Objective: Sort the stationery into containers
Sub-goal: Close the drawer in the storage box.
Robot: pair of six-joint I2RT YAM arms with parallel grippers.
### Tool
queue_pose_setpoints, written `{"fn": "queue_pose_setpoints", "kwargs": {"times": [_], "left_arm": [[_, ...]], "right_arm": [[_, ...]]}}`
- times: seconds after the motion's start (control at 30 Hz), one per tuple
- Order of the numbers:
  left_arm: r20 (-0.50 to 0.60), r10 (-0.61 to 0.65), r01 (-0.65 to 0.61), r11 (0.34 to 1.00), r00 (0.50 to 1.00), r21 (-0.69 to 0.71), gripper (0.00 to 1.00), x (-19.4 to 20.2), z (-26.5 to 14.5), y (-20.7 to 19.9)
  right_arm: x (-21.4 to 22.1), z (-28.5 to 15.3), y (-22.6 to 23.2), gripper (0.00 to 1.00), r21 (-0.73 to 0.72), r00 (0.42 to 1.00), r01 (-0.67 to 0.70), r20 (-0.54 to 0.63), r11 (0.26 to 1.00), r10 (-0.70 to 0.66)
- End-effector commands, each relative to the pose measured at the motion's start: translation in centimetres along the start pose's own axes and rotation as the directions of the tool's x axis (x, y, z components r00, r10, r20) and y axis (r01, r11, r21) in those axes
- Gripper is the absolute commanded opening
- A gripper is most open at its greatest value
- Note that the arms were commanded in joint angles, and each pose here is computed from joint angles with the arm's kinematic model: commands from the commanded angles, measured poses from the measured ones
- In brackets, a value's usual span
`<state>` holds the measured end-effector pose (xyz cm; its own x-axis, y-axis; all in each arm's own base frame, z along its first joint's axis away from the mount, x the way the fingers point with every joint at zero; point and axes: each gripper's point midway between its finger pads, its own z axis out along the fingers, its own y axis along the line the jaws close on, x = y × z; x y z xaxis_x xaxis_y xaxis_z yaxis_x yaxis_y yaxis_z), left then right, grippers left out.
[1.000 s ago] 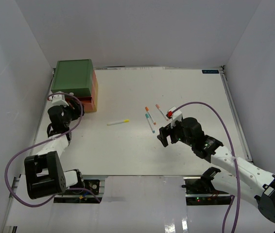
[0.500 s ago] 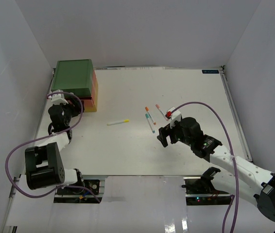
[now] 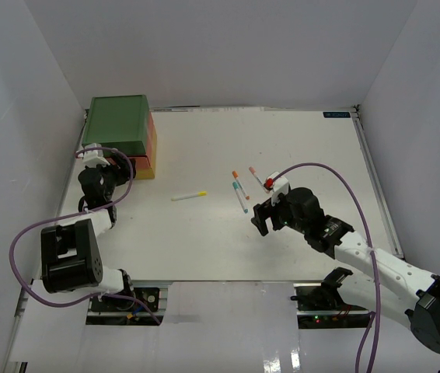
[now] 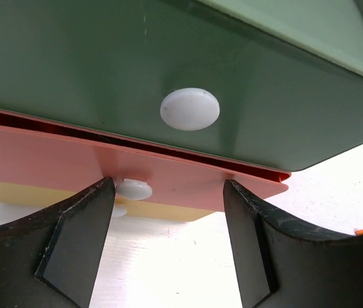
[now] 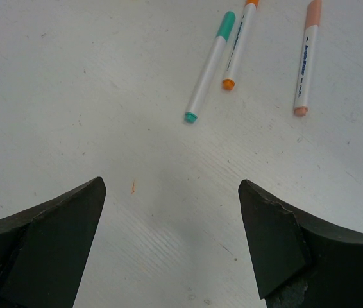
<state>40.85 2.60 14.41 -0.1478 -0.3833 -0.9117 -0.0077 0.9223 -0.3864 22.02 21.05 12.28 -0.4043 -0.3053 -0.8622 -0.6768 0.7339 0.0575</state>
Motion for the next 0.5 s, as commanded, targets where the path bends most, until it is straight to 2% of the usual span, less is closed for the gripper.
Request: {"fn": "queue_pose_setpoints", "kwargs": {"times": [0.0, 0.47], "left_arm": [[0.055, 0.011, -0.013, 0.999, 0.998, 0.033, 0.79, -1.88, 0.49, -0.66], [0.064, -0.014, 0.011, 0.999, 0.998, 0.045, 0.82, -1.62, 0.98, -0.65]], "right_arm": [[-1.07, 0.21, -0.26, 0.91, 0.013, 0.999, 0.012, 0.042, 1.0, -0.012], [-0.73, 0.33, -0.3, 0.91, 0.015, 1.0, 0.01, 0.03, 1.0, -0.01]]}}
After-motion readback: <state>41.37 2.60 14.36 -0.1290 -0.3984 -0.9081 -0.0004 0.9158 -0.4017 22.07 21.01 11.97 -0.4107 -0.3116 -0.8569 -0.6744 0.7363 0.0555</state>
